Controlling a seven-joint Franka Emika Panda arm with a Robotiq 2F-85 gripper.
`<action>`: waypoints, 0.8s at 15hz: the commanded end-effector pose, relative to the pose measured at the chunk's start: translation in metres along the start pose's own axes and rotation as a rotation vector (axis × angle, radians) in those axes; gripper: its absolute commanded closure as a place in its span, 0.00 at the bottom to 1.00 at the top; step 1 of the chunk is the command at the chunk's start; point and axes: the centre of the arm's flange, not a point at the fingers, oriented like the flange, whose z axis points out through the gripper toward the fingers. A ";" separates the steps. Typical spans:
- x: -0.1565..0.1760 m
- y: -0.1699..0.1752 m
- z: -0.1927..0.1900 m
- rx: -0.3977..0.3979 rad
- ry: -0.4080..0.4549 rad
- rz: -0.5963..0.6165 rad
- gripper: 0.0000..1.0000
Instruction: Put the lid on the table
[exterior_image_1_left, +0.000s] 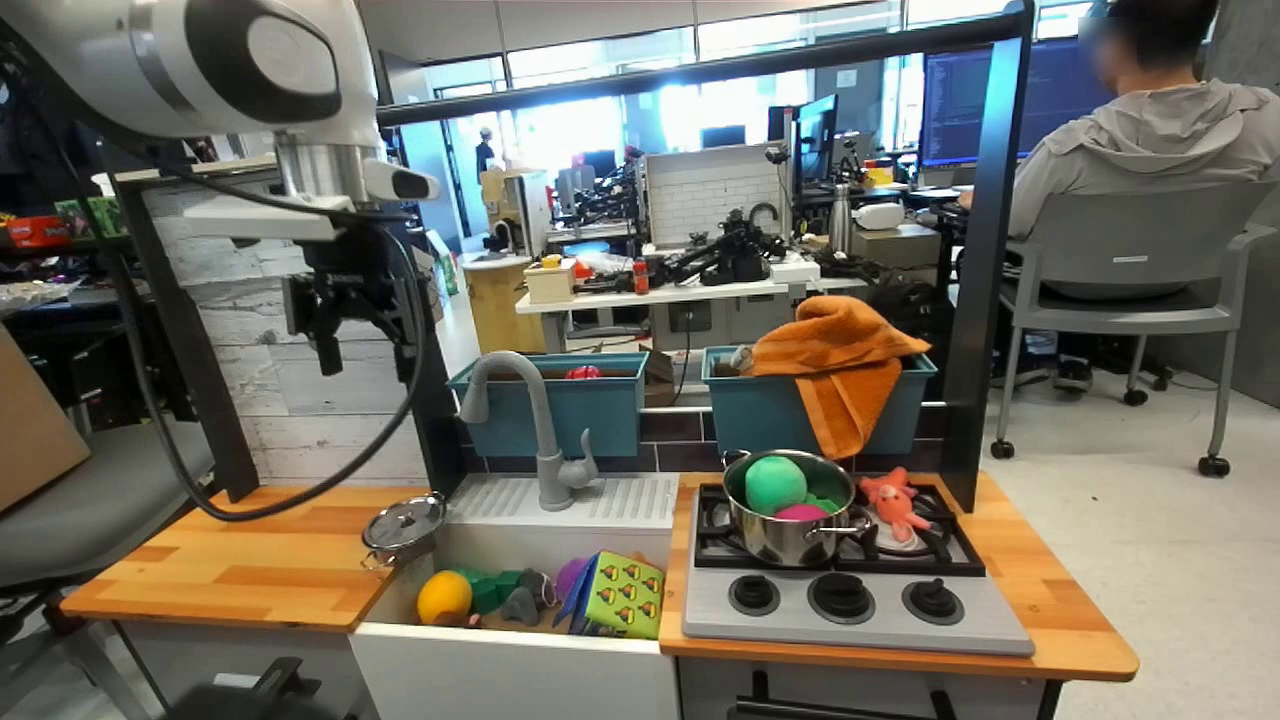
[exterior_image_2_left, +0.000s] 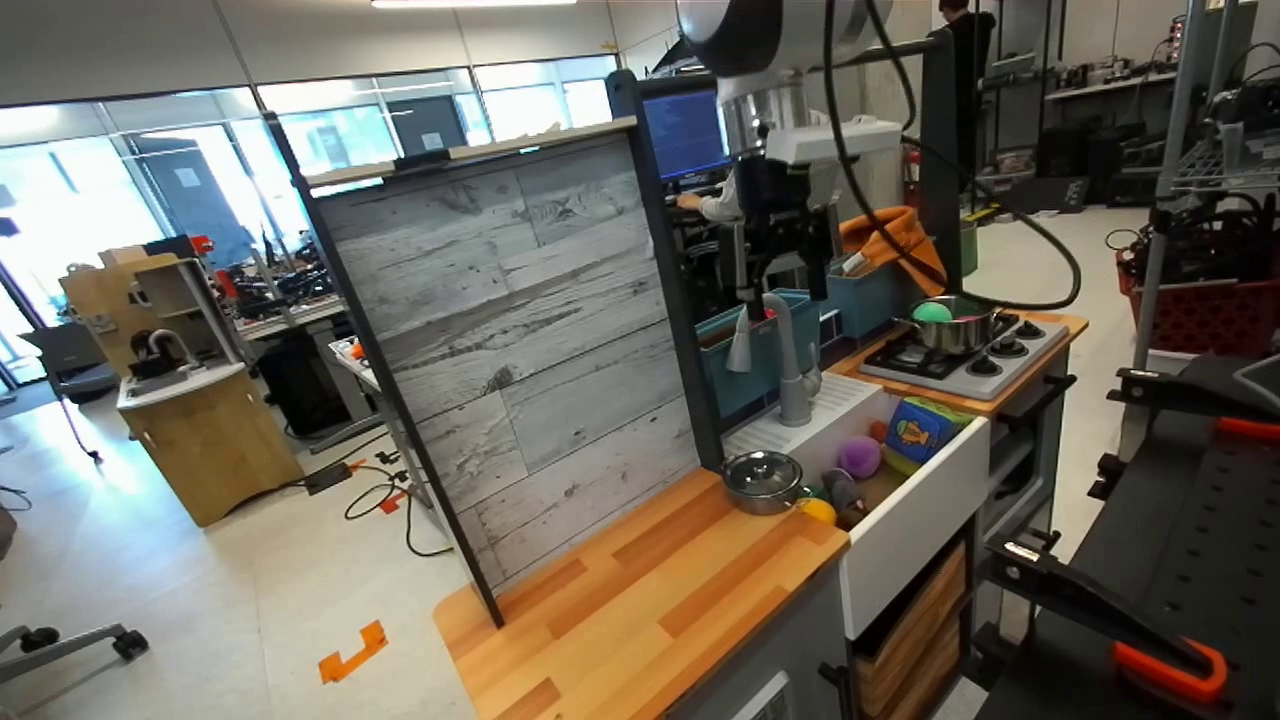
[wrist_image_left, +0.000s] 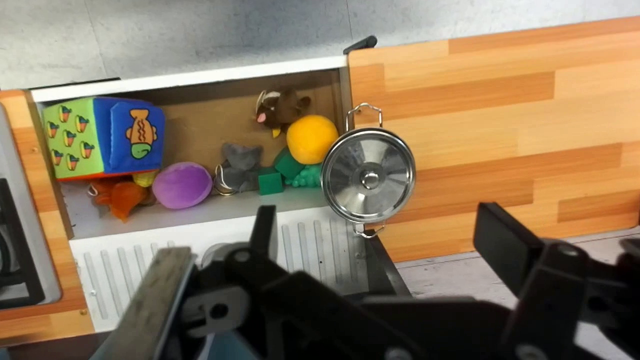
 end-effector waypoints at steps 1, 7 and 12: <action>0.052 -0.003 0.052 0.036 0.026 0.005 0.00; 0.061 -0.019 0.139 0.056 0.002 0.008 0.00; 0.073 -0.020 0.176 0.067 -0.017 0.026 0.00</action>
